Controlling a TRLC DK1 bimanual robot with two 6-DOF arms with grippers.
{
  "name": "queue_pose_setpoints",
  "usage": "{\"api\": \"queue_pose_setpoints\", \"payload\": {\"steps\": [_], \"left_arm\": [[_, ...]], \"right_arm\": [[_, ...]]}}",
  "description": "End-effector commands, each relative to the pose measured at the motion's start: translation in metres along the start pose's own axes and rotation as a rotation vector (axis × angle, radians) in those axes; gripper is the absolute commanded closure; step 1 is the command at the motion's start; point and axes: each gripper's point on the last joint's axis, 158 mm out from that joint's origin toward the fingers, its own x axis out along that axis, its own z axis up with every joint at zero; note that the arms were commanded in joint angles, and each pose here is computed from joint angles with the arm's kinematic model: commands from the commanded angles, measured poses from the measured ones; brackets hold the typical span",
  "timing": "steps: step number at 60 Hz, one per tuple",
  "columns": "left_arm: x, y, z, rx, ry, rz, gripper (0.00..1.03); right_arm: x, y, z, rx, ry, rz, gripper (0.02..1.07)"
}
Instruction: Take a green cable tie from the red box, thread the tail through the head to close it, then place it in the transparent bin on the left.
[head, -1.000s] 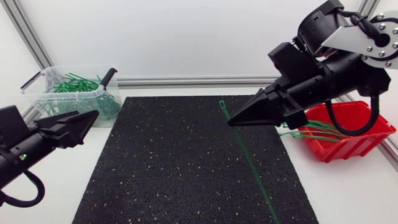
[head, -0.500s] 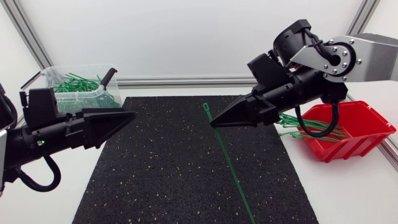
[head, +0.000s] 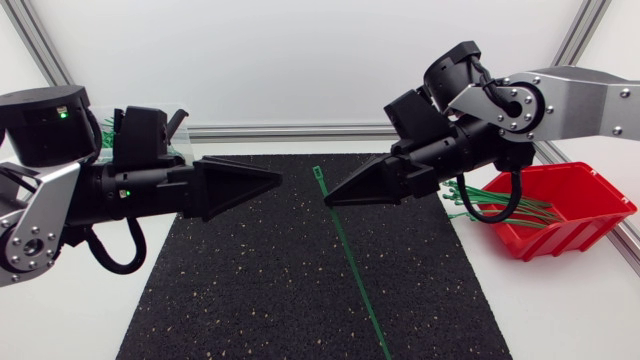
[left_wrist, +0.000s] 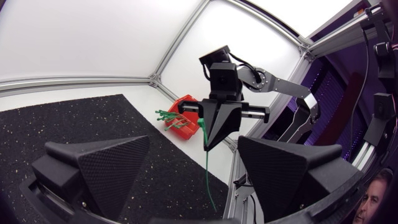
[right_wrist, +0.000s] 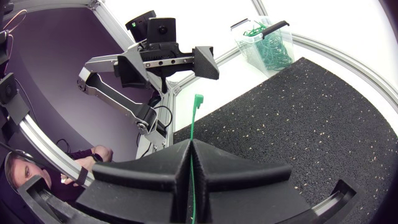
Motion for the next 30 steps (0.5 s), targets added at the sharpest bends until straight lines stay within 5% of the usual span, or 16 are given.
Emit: {"api": "queue_pose_setpoints", "payload": {"steps": [1,21,30], "left_arm": [[0.01,-0.019,0.013,0.001,-0.007,-0.062,0.04],[0.042,-0.037,0.008,-0.038,0.048,-0.148,0.06],[0.046,-0.04,0.007,-0.065,0.046,-0.164,0.15]], "right_arm": [[0.006,0.001,-0.008,0.05,0.007,0.028,1.01],[-0.002,0.004,0.003,0.069,-0.051,0.06,1.01],[-0.008,0.003,0.009,0.077,-0.082,0.055,1.01]]}}
